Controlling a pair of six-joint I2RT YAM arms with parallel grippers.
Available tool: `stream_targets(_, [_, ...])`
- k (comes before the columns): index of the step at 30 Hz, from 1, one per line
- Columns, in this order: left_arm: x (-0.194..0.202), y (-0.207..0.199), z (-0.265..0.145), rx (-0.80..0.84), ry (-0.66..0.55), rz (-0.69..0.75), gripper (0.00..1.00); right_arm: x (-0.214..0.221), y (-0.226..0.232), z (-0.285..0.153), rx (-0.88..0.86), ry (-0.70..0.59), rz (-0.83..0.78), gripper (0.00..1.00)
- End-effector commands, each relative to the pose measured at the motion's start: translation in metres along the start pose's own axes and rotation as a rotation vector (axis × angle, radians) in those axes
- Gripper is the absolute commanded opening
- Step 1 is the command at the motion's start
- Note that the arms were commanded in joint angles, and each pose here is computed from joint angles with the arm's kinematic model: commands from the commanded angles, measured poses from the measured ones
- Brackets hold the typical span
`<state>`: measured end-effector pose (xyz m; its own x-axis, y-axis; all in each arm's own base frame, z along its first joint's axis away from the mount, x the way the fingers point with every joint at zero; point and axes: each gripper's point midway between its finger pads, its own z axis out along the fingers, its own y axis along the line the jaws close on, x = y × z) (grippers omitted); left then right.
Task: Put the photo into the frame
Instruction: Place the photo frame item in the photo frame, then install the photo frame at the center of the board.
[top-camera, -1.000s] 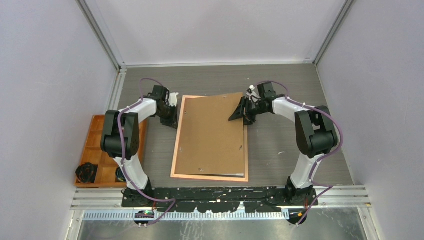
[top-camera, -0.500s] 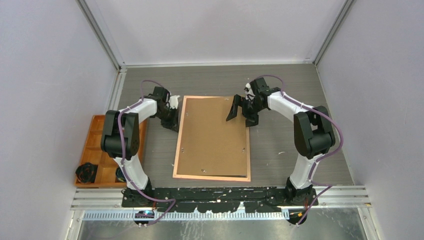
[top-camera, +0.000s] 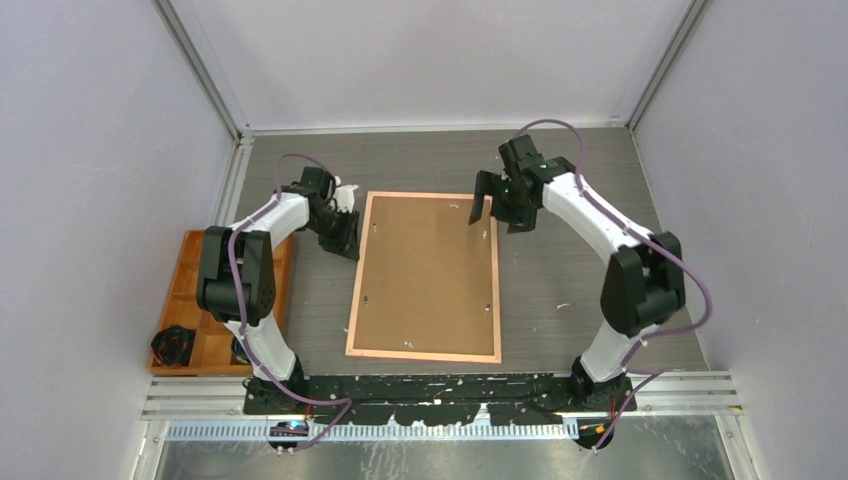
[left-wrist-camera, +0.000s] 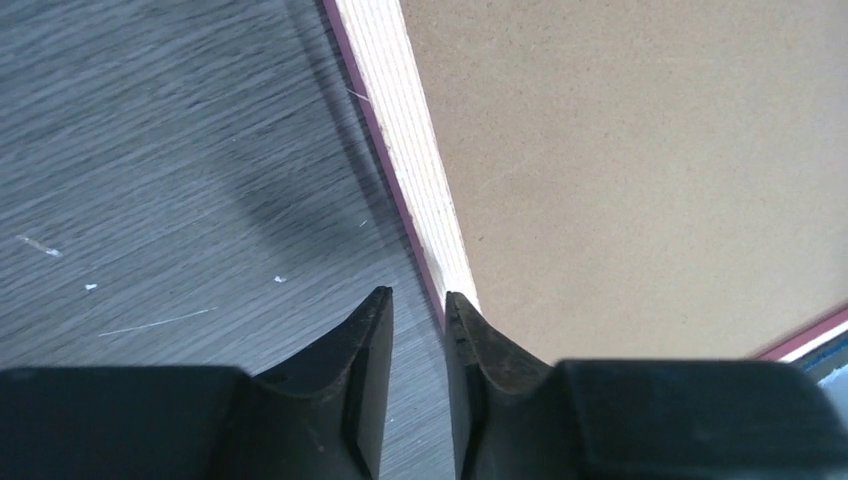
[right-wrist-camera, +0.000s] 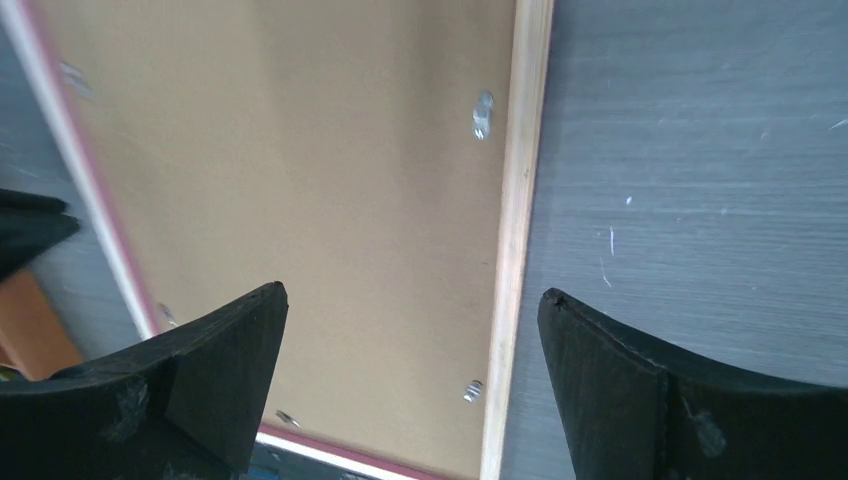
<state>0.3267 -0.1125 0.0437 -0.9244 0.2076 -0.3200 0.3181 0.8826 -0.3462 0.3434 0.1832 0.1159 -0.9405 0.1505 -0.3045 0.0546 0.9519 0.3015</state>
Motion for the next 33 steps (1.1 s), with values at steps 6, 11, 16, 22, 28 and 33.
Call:
stream_targets(6, [-0.005,-0.015,-0.027,0.100,-0.028,0.007,0.32,-0.067,0.076,-0.107,-0.511,-0.550,0.119,1.00])
stream_targets(11, [0.003,-0.020,-0.022,0.144,0.000,-0.017,0.31,-0.029,0.112,-0.069,-0.533,-0.375,0.040,0.99])
stream_targets(16, [0.018,-0.019,-0.013,0.160,0.053,-0.029,0.30,0.022,0.141,-0.042,-0.453,-0.338,-0.068,0.88])
stream_targets(22, [0.027,-0.012,-0.002,0.151,0.089,-0.034,0.25,0.070,0.154,-0.017,-0.466,-0.270,-0.093,0.85])
stream_targets(28, [0.026,-0.009,0.005,0.154,0.101,-0.040,0.19,0.094,0.157,-0.004,-0.471,-0.226,-0.111,0.81])
stream_targets(33, [0.029,-0.008,0.010,0.160,0.114,-0.048,0.12,0.107,0.167,0.005,-0.518,-0.177,-0.096,0.75])
